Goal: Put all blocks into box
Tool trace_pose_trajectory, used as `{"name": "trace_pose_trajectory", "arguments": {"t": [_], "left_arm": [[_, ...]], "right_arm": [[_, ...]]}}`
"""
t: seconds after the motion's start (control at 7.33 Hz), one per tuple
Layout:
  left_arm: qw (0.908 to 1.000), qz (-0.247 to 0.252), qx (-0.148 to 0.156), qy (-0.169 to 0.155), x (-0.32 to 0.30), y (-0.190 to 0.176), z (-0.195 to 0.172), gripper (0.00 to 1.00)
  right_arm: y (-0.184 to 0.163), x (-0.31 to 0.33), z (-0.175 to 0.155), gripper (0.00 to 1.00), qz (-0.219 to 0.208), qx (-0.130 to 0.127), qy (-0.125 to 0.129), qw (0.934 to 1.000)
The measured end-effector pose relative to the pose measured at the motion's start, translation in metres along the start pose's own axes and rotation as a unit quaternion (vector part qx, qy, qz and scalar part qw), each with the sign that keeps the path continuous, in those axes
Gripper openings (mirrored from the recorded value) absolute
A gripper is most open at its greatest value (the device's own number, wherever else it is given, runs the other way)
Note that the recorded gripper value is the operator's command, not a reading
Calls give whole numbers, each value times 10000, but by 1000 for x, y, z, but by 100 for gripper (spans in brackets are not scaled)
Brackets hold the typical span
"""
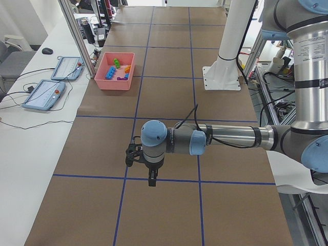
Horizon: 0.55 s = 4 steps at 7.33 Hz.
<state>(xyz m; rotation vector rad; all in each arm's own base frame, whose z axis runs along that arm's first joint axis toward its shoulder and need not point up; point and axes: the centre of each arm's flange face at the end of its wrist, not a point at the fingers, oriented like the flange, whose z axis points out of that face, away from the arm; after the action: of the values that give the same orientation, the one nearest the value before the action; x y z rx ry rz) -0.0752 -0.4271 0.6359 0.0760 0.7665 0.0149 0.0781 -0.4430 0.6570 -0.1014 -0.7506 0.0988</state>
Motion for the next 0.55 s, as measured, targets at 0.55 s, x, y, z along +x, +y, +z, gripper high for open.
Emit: {"name": "trace_pose_trajectory", "arguments": {"t": [0.55], "left_arm": [[10000,2,13,-1,1,0,-1,100]], "right_arm": [[0,0,0,100,10,-5,-5,10000]]}}
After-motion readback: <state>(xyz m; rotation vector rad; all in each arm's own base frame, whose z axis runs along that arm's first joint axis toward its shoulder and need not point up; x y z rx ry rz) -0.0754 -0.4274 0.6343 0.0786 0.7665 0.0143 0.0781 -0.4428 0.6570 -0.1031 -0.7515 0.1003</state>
